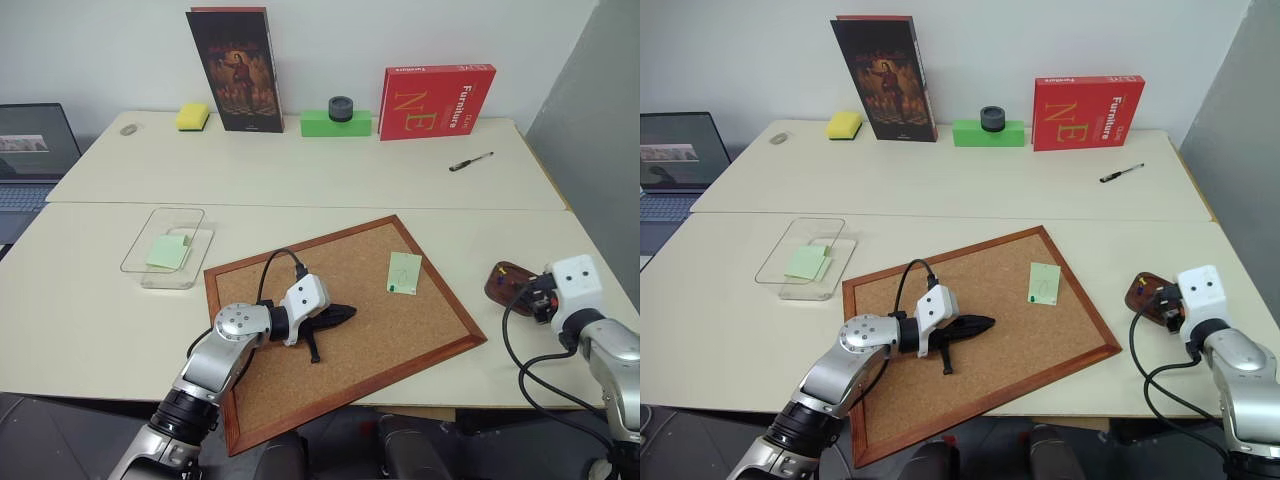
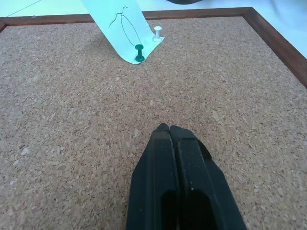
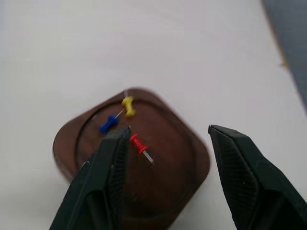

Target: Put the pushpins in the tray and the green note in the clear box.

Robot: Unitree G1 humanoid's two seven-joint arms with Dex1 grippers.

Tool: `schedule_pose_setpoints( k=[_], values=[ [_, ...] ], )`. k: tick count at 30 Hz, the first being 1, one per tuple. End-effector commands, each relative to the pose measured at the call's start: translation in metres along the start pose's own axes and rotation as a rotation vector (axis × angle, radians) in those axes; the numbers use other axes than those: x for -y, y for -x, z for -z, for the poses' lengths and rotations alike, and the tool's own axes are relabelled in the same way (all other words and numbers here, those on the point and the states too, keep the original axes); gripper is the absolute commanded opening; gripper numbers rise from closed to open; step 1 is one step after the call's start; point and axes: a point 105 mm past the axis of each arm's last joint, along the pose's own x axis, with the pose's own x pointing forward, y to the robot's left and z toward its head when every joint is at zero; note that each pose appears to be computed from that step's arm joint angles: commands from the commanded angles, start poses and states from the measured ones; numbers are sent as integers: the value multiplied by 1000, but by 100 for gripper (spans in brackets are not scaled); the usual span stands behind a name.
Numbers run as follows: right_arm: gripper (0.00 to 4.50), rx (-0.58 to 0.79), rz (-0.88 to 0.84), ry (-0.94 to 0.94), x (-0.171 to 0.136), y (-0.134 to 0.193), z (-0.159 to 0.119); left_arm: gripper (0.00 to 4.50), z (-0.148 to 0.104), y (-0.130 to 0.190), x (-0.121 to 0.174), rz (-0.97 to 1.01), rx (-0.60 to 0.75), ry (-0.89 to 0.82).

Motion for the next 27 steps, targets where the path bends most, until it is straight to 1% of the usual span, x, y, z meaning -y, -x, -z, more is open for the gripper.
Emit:
schedule_pose_setpoints(
  k=[1,4,8,13,20,27],
  values=[
    [272,106,7,-21,-1,8,-21,0,28,-4,12,36,-92,66],
    [272,113,-12,-29,-9,11,-21,0,28,-4,12,37,-92,66],
    [272,174,-224,-79,-53,19,-32,0,29,-4,11,37,-95,67],
    [272,211,-388,-113,-102,24,-40,0,29,-5,10,34,-94,66],
    [272,206,-425,-170,-137,11,-38,0,29,-5,10,33,-92,64],
    [272,211,-433,-177,-152,-1,-38,0,28,-5,11,33,-91,63]
  ],
)
